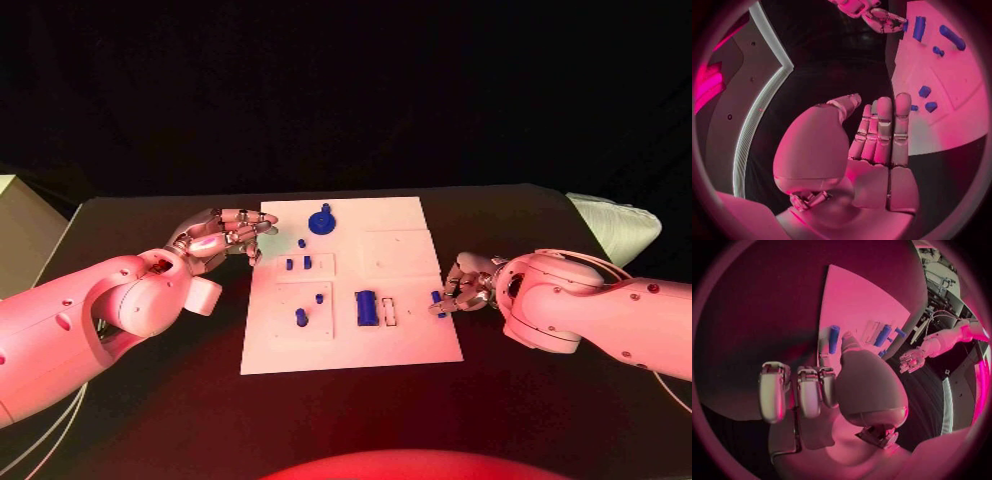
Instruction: Assemble the parts on the task board
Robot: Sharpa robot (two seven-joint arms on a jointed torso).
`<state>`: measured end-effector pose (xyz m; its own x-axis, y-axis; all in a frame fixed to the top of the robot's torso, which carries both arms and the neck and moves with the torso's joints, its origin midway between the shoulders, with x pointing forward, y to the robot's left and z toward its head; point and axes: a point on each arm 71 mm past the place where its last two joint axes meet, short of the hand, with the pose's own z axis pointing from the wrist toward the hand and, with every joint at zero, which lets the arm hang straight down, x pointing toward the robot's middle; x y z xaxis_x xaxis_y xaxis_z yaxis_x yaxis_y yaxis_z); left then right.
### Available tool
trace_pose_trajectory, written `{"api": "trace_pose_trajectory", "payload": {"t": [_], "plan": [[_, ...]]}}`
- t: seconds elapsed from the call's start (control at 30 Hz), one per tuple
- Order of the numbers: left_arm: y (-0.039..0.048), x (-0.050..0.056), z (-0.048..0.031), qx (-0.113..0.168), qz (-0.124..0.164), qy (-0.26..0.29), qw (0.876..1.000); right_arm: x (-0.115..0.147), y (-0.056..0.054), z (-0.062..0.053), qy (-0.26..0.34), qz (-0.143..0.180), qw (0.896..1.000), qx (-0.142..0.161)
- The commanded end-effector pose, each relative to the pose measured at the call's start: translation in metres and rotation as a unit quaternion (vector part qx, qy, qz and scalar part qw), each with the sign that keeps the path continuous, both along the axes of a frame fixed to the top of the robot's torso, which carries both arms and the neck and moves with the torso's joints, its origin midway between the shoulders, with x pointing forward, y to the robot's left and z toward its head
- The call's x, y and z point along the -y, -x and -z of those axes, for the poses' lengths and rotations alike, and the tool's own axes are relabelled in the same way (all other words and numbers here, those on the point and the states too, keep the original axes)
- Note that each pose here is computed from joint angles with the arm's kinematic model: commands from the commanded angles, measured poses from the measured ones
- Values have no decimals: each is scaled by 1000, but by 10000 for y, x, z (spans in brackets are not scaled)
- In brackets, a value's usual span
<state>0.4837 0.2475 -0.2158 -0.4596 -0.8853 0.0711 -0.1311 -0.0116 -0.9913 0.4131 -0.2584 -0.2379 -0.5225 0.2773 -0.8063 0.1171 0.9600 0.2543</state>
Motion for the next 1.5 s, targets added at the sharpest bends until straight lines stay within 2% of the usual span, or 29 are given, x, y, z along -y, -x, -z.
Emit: {"api": "trace_pose_trajectory", "payload": {"t": [0.03,0.4,0.9,1.13,1.5], "plan": [[9,20,-11,6,8,3,1000,-9,-3,39,25,-8,1000,6],[13,4,-5,5,7,2,1000,-90,-7,119,35,-17,999,17],[16,-5,-5,3,7,2,1000,-122,15,134,25,-12,1000,15],[17,-6,-4,3,7,1,1000,-164,73,104,-2,0,1000,9],[17,1,-3,2,9,2,1000,-375,159,-56,-52,-5,999,-3]]}}
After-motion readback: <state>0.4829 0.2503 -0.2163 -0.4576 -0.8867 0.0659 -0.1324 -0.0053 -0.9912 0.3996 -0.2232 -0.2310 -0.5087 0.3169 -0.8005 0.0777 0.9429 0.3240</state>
